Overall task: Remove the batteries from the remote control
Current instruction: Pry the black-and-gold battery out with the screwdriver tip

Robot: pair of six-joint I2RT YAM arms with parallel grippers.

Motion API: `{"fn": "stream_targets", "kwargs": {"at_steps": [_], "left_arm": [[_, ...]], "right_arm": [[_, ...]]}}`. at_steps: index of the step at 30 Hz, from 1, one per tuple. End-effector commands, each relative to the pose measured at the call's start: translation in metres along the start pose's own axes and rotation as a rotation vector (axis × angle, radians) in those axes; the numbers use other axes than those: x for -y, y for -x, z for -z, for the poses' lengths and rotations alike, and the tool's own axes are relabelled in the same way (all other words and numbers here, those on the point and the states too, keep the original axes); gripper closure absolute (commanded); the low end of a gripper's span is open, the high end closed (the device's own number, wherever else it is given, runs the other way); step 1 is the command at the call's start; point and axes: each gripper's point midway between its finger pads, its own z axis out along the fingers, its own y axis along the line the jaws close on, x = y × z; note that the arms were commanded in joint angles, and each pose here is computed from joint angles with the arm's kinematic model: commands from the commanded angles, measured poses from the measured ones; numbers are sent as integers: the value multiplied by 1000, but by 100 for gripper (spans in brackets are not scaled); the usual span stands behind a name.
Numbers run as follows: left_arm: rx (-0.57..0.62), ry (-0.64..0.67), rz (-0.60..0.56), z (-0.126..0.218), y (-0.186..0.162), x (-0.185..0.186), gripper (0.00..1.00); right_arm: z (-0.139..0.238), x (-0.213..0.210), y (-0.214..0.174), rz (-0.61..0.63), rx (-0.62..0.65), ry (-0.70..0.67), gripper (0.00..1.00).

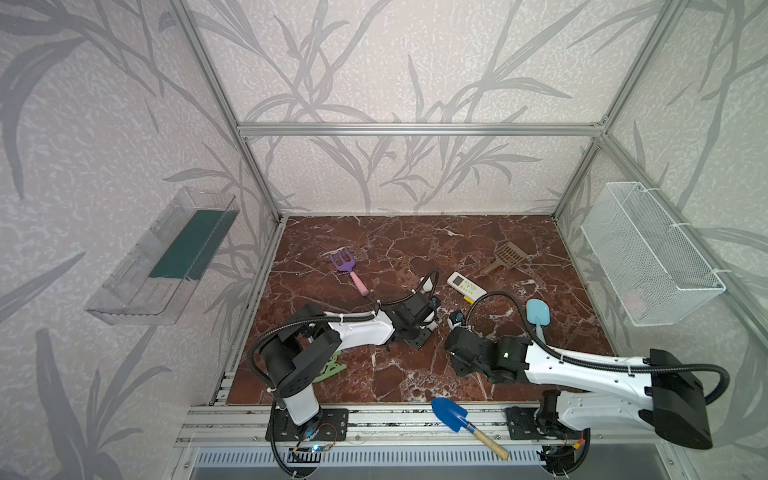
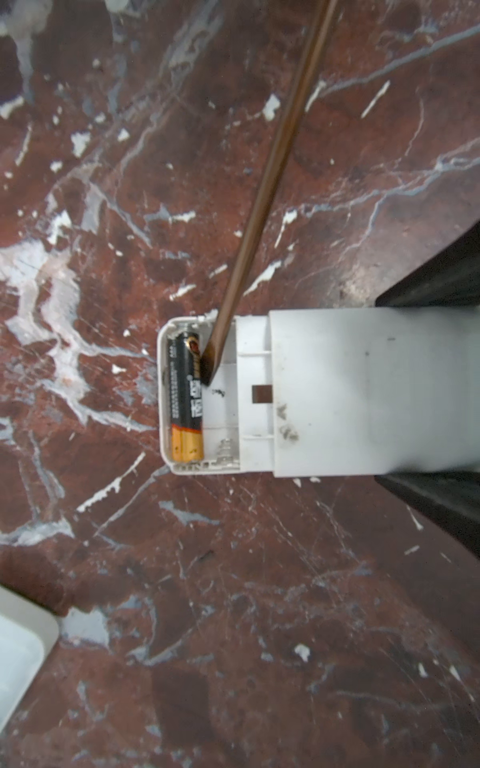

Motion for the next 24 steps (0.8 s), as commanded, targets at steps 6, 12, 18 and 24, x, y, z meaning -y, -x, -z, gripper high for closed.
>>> {"fn": "stream_targets", "kwargs": {"at_steps": [6, 12, 18, 24], "left_arm": [[32, -39, 13, 4, 7, 11, 73], [33, -45, 25, 3, 7, 12, 74], [38, -43, 34, 5, 8, 12, 74], [28, -19, 38, 4, 5, 7, 74]], "right_arm": [[-11, -1, -2, -4, -8, -37, 100], [-19, -5, -3, -2, -11, -35, 100], [-25, -6, -6, -7, -10, -33, 100], [-19, -3, -2, 7, 1, -43, 100]]}}
